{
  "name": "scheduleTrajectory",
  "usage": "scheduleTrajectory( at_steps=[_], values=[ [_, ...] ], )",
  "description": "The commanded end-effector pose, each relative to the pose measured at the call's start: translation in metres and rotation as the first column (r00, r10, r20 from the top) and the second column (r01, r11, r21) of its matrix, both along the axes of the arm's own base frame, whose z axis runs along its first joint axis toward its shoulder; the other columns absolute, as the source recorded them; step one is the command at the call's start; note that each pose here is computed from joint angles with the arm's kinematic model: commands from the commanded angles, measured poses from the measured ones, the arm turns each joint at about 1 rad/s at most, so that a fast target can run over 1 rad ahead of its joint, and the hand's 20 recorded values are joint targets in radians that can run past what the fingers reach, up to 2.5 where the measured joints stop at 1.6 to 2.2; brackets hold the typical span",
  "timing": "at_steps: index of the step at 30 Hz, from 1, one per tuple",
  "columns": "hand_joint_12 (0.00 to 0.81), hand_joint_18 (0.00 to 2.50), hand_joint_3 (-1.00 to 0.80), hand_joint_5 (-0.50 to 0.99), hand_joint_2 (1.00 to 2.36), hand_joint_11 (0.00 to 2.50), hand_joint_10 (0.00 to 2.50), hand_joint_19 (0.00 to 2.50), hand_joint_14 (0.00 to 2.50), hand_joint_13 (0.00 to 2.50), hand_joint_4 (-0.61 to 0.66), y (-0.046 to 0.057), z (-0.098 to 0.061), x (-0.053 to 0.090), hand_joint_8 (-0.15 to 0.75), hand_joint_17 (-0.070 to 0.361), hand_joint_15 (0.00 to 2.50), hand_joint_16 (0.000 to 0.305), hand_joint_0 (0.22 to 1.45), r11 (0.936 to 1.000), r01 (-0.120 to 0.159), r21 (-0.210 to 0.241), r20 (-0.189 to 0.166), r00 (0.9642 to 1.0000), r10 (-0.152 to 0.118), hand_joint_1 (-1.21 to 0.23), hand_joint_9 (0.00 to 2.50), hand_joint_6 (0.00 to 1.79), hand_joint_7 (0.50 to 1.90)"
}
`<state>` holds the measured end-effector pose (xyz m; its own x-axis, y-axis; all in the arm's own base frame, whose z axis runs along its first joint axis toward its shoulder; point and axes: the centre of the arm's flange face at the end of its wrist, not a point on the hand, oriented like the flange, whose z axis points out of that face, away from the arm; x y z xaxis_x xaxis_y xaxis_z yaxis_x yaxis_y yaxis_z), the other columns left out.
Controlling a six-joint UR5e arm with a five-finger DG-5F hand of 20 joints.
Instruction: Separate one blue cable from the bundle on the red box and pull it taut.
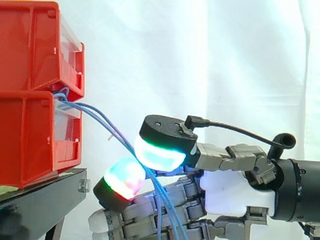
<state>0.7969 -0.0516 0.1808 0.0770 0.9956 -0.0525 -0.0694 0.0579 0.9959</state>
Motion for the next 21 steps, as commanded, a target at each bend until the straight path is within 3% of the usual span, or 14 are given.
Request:
scheduleTrajectory(
  at_steps=[1, 8, 10, 15, 21],
  values=[
    [0.321, 0.01, -0.29, -0.14, 1.01, 0.16, 0.01, 0.09, 0.01, 0.19, 0.08, 0.001, 0.002, -0.004, 0.226, 0.105, 0.2, 0.047, 0.58, 1.0, -0.005, -0.001, -0.033, 0.9994, 0.005, -0.69, 0.56, 0.82, 0.91],
    [0.328, 0.02, -0.46, -0.14, 1.0, 0.15, 0.0, 0.09, 0.01, 0.2, 0.13, -0.003, 0.021, -0.011, 0.233, 0.108, 0.2, 0.048, 0.55, 1.0, -0.004, -0.004, -0.066, 0.9978, 0.004, -0.7, 0.56, 0.85, 0.82],
    [0.333, 0.03, -0.5, -0.13, 1.0, 0.15, 0.01, 0.1, 0.01, 0.2, 0.14, -0.006, 0.033, -0.015, 0.236, 0.11, 0.2, 0.049, 0.53, 1.0, -0.003, -0.006, -0.073, 0.9974, 0.002, -0.68, 0.56, 0.81, 0.83],
    [0.337, 0.04, -0.5, -0.12, 1.0, 0.14, 0.0, 0.1, 0.01, 0.21, 0.16, -0.006, 0.044, -0.018, 0.241, 0.111, 0.2, 0.049, 0.51, 0.9999, -0.001, -0.01, -0.08, 0.9968, 0.0, -0.64, 0.57, 0.76, 0.9],
    [0.341, 0.06, -0.5, -0.1, 1.0, 0.15, 0.0, 0.11, 0.01, 0.22, 0.18, -0.008, 0.062, -0.012, 0.244, 0.112, 0.21, 0.05, 0.51, 1.0, 0.005, -0.007, -0.055, 0.9985, -0.006, -0.62, 0.58, 0.66, 1.02]
  ],
)
